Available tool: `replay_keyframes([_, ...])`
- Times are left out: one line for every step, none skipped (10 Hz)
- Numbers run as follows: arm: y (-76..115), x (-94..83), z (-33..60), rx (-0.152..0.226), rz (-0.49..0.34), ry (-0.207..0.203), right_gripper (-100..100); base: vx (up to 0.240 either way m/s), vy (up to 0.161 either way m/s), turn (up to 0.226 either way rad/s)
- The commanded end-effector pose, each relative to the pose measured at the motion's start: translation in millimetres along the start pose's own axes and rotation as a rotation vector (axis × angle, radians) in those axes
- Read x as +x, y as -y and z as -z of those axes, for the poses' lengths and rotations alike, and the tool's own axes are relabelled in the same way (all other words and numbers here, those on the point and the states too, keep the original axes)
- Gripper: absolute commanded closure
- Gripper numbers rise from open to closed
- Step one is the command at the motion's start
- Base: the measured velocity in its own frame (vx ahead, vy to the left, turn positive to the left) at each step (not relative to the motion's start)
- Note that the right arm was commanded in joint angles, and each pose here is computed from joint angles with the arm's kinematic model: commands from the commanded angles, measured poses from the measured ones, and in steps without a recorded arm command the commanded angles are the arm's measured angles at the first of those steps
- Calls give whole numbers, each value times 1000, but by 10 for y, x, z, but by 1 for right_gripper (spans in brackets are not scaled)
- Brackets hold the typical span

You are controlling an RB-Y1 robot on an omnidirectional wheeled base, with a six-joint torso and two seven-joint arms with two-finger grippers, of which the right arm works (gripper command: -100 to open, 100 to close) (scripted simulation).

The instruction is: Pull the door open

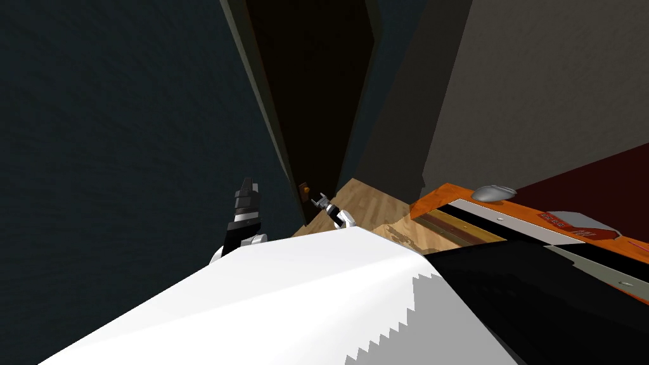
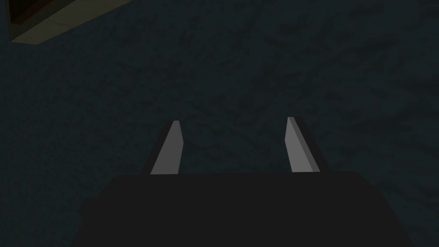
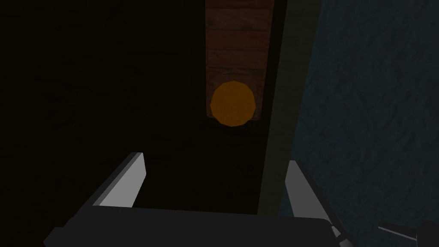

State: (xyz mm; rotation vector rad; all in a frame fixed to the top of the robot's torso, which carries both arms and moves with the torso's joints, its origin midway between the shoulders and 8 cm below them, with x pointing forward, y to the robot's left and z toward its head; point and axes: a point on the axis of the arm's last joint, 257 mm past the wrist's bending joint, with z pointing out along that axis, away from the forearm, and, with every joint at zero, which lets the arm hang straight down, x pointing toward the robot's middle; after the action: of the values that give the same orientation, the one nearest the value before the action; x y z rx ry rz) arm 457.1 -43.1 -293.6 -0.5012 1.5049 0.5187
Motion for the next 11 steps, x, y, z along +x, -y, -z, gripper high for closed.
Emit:
replay_keyframes([13,39,-60,-4,5,-5,-100,-5,-5,-75])
replay_keyframes([17,56,-105,-8,7,-8,-100,-7,6,-76])
replay_keyframes([19,61,-159,-12,10,-9,-100,-6,17,-66])
replay_keyframes([16,81,-214,-16,10,-12,-100,-3,21,-70])
replay_keyframes([9,94,-273,-21,11,-15,-100,6,22,-93])
replay_keyframes([-4,99,-338,-26,12,-16,-100,10,21,-83])
replay_keyframes([-22,100,-404,-33,12,-16,-100,13,21,-70])
replay_keyframes([-43,98,-471,-39,13,-16,-100,15,24,-59])
replay_keyframes([-68,93,-537,-46,14,-16,-100,24,31,-46])
replay_keyframes([-95,85,-599,-53,15,-15,-100,36,31,-34])
replay_keyframes([-125,78,-658,-60,15,-14,-100,44,42,-28])
